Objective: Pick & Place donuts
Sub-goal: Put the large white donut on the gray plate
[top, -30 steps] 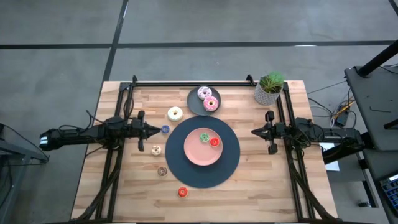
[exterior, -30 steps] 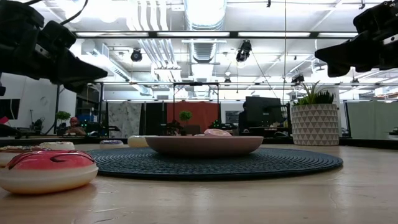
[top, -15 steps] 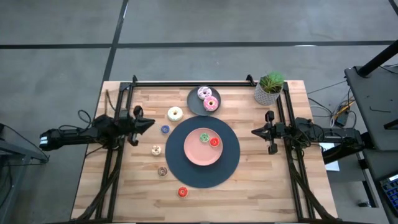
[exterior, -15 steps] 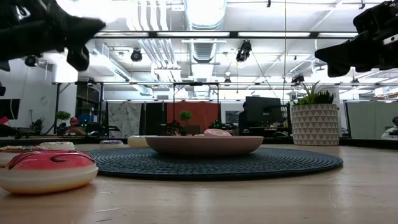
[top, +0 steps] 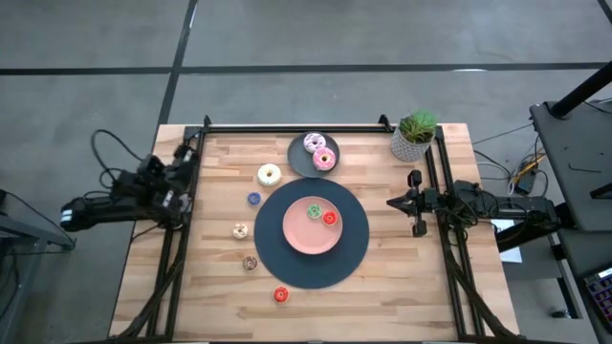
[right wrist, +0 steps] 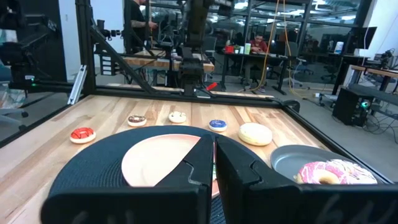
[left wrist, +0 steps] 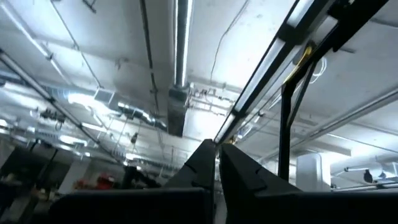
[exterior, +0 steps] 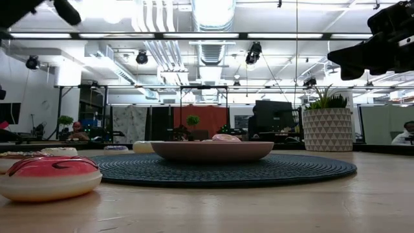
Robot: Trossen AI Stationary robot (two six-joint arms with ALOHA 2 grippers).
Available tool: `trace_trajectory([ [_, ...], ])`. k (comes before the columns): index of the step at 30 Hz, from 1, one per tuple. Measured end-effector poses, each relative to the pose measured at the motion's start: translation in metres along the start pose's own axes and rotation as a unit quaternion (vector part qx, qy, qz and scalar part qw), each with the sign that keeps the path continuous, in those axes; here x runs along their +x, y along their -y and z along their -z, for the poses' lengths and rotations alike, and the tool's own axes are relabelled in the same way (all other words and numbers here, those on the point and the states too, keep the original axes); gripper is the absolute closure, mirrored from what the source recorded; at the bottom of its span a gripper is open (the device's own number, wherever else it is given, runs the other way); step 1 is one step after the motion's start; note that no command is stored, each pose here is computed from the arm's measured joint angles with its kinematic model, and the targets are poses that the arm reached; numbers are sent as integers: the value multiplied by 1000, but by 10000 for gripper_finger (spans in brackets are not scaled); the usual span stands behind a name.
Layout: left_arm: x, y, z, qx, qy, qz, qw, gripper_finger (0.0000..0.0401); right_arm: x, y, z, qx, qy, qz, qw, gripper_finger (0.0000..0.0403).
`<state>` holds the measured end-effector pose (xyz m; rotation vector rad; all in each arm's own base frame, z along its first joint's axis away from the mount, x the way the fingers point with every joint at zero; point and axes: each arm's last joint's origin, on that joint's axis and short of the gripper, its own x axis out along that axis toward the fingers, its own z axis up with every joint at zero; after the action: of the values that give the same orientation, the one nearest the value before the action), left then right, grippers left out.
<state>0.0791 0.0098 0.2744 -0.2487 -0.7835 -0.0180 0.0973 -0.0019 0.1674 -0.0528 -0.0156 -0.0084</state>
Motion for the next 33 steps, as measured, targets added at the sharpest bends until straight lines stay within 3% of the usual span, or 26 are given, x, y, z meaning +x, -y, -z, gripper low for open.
trace_trajectory([
  [5, 17, 7, -24, 27, 31, 6, 999, 401, 0, 0, 0, 0, 0, 0, 1000, 394],
  [10, 38, 14, -44, 10, 34, 2, 999, 401, 0, 0, 0, 0, 0, 0, 1000, 394],
  [25, 122, 22, -75, 4, -137, -62, 989, 401, 0, 0, 0, 0, 0, 0, 1000, 394],
  [33, 146, 24, -83, -2, -173, -75, 982, 401, 0, 0, 0, 0, 0, 0, 1000, 394],
])
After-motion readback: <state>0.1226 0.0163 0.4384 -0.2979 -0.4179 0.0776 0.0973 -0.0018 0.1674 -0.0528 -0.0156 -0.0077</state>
